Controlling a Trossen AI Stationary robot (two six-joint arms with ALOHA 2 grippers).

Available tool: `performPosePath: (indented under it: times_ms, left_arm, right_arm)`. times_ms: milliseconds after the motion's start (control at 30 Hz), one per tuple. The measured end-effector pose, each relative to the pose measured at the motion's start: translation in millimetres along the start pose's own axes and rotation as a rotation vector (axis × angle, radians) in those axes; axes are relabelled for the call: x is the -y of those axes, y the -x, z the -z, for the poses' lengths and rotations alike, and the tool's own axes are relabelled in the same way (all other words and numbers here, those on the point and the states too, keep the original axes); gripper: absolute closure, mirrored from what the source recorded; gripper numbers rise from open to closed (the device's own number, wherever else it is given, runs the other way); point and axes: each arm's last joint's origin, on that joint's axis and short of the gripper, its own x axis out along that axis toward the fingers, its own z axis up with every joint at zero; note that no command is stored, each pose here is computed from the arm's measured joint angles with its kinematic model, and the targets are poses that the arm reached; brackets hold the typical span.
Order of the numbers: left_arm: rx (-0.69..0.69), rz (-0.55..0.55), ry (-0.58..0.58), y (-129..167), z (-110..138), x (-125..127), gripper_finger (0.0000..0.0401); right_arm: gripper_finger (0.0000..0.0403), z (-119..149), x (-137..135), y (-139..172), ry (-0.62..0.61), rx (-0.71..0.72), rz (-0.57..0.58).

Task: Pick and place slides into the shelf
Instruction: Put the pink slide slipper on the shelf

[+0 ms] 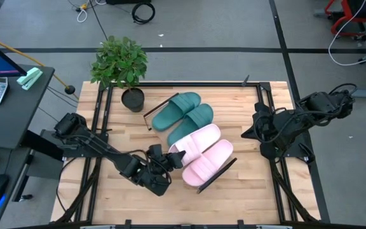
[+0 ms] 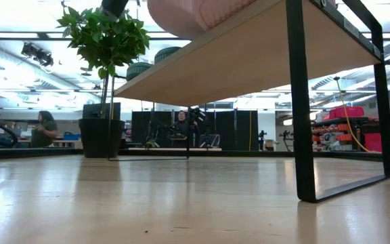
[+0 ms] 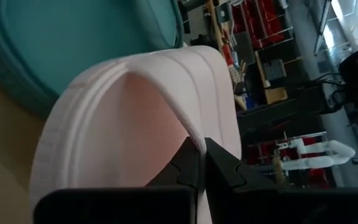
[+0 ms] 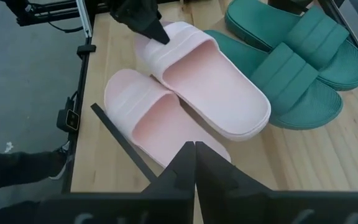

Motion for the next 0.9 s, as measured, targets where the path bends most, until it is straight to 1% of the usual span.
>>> performPosePath:
  times_ms: [233,367,500,567,900]
  left_arm:
    - [-0.013,-0.019,-0.017,0.6,0.0,-2.9,0.0391]
    - [-0.047,-0.027,0.023,3.1,2.1,-3.7,0.0391]
    - [-0.074,-0.033,0.028,5.3,3.9,-4.0,0.0391]
    - [-0.091,-0.039,0.049,5.2,4.4,-4.2,0.0388]
    - [-0.175,-0.057,0.064,7.5,7.6,-3.7,0.039]
  right_arm:
    - [0.0392,-0.2,-0.2,-0.6,0.0,-0.001,0.001]
    - [0.0391,-0.7,-1.2,-2.8,0.001,-0.007,0.004]
    - [0.039,-1.4,-2.3,-5.8,0.004,-0.014,0.008]
    - [0.0391,-1.8,-3.0,-7.4,0.005,-0.019,0.01]
    - [0.039,-2.4,-3.8,-9.5,0.008,-0.023,0.013]
